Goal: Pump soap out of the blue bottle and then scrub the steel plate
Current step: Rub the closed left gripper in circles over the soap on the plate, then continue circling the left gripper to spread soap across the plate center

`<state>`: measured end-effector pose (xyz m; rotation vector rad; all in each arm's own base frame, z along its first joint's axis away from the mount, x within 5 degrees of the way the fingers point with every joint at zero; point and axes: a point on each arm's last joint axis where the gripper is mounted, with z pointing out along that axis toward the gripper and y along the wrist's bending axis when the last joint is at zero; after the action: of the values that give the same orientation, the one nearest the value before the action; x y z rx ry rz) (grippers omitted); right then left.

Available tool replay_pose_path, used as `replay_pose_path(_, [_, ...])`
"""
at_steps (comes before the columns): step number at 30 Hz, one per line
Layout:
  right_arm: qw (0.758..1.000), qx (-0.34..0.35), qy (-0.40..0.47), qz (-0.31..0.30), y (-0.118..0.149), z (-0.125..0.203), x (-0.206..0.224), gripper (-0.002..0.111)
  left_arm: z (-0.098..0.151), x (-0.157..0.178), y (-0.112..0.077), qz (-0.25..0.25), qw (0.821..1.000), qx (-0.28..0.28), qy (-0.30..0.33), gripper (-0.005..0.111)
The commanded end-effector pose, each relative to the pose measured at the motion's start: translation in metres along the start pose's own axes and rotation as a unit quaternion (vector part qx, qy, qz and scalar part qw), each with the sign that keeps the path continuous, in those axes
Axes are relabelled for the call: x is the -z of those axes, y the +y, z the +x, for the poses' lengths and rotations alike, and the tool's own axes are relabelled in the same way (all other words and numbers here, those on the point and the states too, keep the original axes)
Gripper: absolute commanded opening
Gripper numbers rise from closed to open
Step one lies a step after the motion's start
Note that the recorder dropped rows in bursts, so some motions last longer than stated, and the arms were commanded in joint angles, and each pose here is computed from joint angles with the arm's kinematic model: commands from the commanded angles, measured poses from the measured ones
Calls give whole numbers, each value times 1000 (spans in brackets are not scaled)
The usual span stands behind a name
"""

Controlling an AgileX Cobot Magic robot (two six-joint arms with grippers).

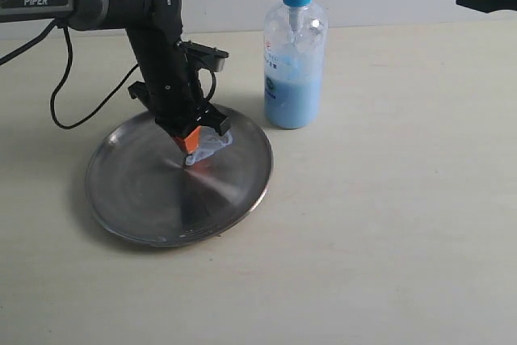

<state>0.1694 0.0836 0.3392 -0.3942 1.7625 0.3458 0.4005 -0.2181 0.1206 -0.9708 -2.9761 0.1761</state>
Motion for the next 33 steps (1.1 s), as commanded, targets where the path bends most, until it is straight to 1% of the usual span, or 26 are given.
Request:
replay_pose_path(1, [1000, 1, -3, 1, 0, 1, 0, 0, 0, 5, -1, -1, 1000, 2, 2, 0])
replay_pose_path(18, [1000, 0, -3, 1, 0, 1, 0, 0, 8, -4, -3, 10, 1000, 5, 26, 0])
replay_pose_path(22, [1000, 0, -3, 1, 0, 1, 0, 0, 7, -4, -9, 21, 1000, 4, 23, 0])
replay_pose_path(24, [1000, 0, -3, 1, 0, 1, 0, 0, 5, -5, -15, 24, 1000, -7, 17, 0])
replay_pose_path(26, [1000, 0, -3, 1, 0, 1, 0, 0, 0, -6, -24, 20, 1000, -19, -4, 0])
replay_pose_path(27, [1000, 0, -3, 1, 0, 1, 0, 0, -5, -6, -26, 16, 999, -22, -28, 0])
replay_pose_path(29, [1000, 0, -3, 1, 0, 1, 0, 0, -12, -6, -29, 18, 997, -15, -67, 0])
replay_pose_path(33, [1000, 0, -3, 1, 0, 1, 0, 0, -22, -5, -31, 17, 992, -6, -121, 0])
